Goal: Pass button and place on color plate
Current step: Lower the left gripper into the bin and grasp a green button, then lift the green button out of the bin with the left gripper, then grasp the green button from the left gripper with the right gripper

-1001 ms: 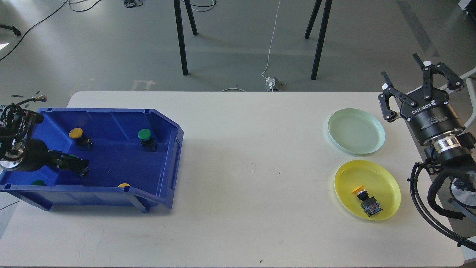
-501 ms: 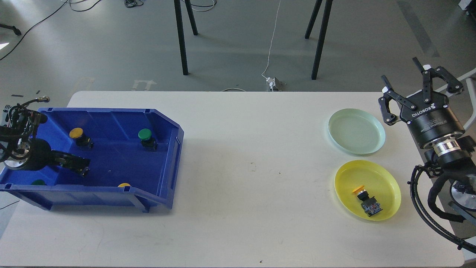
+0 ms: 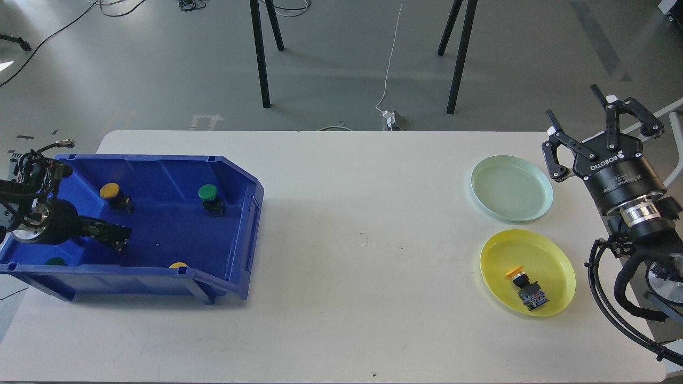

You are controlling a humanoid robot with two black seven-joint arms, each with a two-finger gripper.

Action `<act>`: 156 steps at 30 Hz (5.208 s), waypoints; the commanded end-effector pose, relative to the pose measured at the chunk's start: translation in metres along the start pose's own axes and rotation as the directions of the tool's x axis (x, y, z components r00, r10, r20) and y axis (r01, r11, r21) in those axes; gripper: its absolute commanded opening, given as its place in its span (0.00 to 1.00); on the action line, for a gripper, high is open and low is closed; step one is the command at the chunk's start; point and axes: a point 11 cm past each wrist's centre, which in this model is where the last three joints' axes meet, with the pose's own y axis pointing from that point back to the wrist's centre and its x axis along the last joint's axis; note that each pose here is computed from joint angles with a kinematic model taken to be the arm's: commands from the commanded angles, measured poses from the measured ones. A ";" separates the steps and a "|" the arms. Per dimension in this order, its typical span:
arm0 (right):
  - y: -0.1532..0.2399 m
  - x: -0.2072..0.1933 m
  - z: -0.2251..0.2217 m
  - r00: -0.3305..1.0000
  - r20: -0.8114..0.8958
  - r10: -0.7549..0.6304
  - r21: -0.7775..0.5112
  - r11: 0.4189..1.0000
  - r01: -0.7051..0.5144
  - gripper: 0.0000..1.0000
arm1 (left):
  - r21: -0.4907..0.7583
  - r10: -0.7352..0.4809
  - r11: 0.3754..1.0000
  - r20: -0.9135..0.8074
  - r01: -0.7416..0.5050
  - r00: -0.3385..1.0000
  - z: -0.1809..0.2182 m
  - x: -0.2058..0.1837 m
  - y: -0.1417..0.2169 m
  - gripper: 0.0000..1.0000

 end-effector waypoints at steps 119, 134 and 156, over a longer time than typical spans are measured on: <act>-0.116 -0.195 0.195 0.684 -0.463 -0.564 -0.377 0.823 0.424 0.88 | -0.771 -0.080 0.274 -0.614 -0.575 0.785 0.269 0.141 0.077 0.15; -0.114 -0.197 0.198 0.672 -0.462 -0.579 -0.387 0.813 0.435 0.49 | -0.765 -0.077 0.280 -0.620 -0.580 0.781 0.266 0.141 0.075 0.16; -0.114 -0.198 0.198 0.669 -0.466 -0.580 -0.386 0.813 0.436 0.19 | -0.762 -0.091 0.272 -0.628 -0.587 0.773 0.266 0.141 0.075 0.70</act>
